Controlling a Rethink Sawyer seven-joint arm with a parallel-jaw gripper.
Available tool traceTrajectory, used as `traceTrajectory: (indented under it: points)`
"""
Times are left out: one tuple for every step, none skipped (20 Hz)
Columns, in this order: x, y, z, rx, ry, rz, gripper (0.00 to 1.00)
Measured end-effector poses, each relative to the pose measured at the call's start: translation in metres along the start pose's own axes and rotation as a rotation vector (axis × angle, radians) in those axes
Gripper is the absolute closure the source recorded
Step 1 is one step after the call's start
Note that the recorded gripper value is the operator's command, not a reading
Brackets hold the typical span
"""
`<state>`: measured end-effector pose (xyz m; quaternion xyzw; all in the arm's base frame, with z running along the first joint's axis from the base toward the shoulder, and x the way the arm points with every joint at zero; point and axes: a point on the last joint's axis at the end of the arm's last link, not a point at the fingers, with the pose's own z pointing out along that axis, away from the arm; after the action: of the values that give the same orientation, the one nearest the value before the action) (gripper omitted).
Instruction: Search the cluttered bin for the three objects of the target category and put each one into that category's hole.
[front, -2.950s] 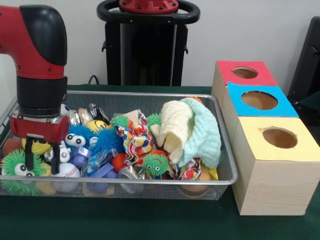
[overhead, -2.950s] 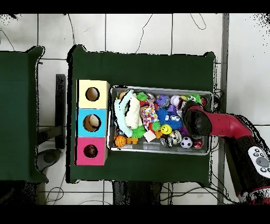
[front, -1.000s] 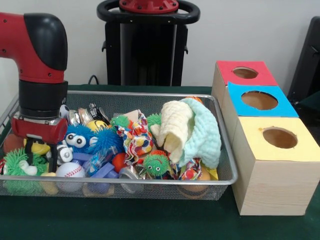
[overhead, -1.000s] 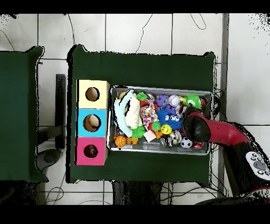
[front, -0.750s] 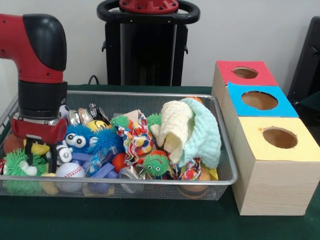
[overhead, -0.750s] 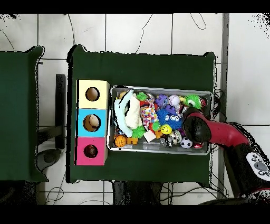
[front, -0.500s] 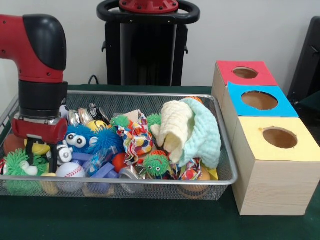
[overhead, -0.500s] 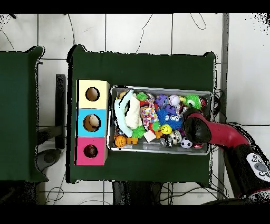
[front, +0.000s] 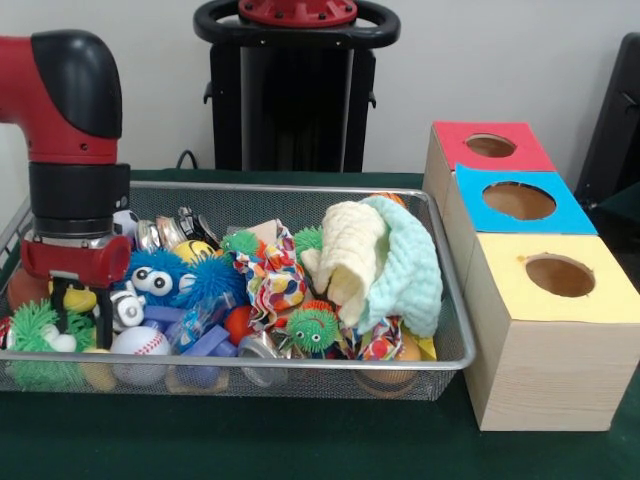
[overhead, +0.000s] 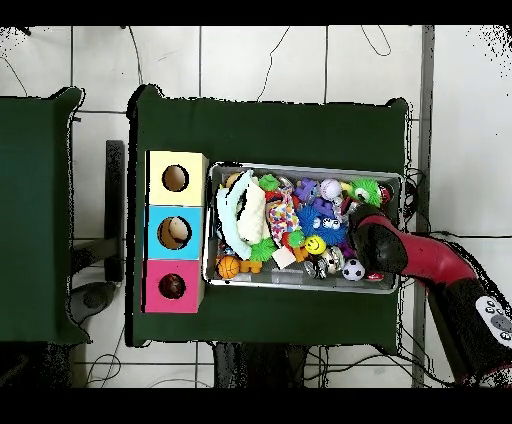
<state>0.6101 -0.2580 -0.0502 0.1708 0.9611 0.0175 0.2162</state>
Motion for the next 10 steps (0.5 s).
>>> traceTrajectory:
  points:
    - [0.0002, -0.0001, -0.0005, -0.009, -0.001, 0.009, 0.0]
    - [0.0002, 0.0, -0.001, -0.014, -0.002, 0.014, 0.0]
    - [0.0005, 0.0002, -0.0016, -0.021, -0.003, 0.02, 0.0]
    - [0.0006, 0.0005, -0.0019, -0.026, -0.003, 0.025, 0.0]
    - [0.0006, 0.001, -0.0022, -0.033, -0.004, 0.03, 0.0]
    - [0.0006, 0.0016, -0.0025, -0.042, -0.005, 0.038, 0.0]
    - [0.0008, 0.0015, -0.0026, -0.048, -0.006, 0.044, 0.0]
    - [0.0008, 0.0015, -0.0026, -0.052, -0.007, 0.048, 0.0]
    - [0.0008, 0.0016, -0.0026, -0.055, -0.008, 0.051, 0.0]
    - [0.0007, 0.0014, -0.0025, -0.061, -0.009, 0.057, 0.0]
